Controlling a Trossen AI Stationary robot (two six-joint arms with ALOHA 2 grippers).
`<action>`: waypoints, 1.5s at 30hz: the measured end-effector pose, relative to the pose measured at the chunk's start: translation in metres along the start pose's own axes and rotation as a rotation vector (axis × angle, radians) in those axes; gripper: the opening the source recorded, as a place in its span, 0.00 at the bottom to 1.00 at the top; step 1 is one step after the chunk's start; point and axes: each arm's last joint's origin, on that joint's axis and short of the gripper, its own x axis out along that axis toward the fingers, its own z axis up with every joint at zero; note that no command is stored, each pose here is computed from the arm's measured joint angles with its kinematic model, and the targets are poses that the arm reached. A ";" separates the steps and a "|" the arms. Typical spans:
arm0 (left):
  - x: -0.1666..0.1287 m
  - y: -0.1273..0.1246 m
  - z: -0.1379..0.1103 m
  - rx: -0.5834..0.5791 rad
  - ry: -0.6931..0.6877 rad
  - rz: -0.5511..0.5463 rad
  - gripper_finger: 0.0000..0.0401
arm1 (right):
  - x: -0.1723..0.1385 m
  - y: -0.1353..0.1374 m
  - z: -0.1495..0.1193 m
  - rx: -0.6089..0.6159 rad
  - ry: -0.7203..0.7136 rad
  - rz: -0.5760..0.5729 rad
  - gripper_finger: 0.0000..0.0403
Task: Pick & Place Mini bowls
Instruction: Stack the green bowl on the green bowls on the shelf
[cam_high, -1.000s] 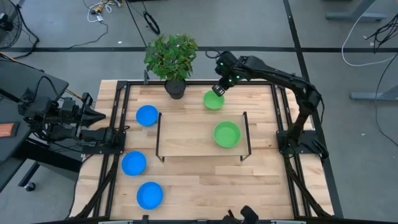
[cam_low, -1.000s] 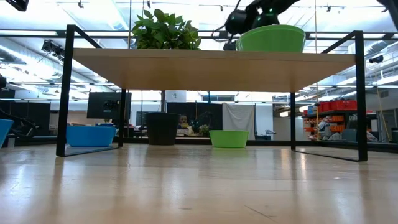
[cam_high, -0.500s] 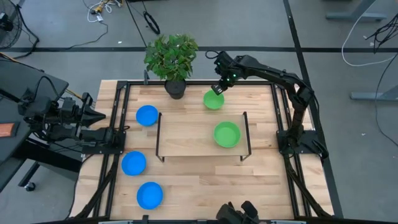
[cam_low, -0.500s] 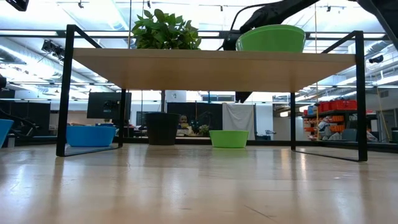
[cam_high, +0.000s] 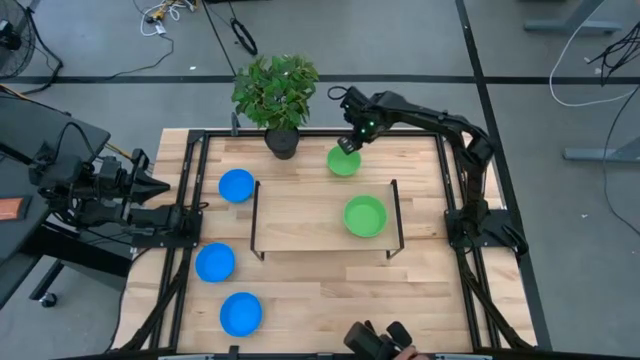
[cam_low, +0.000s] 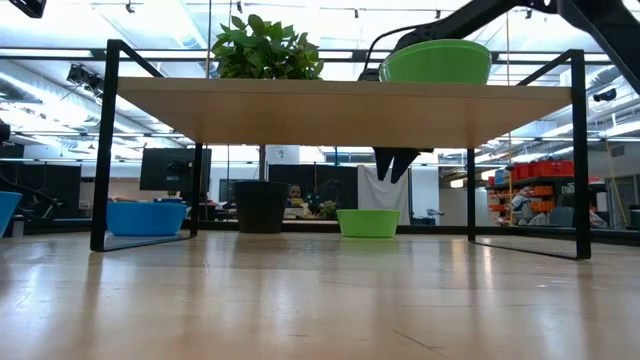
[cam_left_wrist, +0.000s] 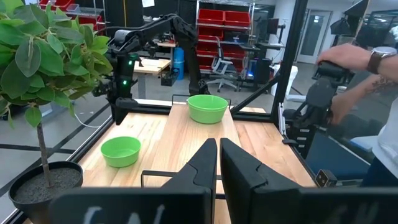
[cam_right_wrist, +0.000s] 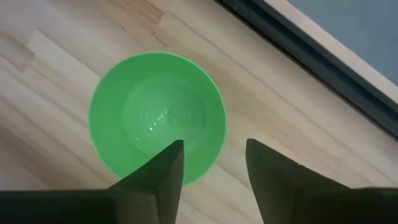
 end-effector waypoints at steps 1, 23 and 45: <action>0.000 0.000 0.000 0.000 0.000 0.000 0.06 | 0.002 -0.001 0.000 0.002 0.007 -0.003 0.44; 0.000 0.000 0.000 0.000 0.000 0.000 0.06 | 0.002 -0.004 0.002 0.038 0.003 0.019 0.45; 0.000 0.000 0.000 0.000 0.001 0.000 0.06 | -0.001 -0.008 -0.041 0.138 -0.037 0.086 0.45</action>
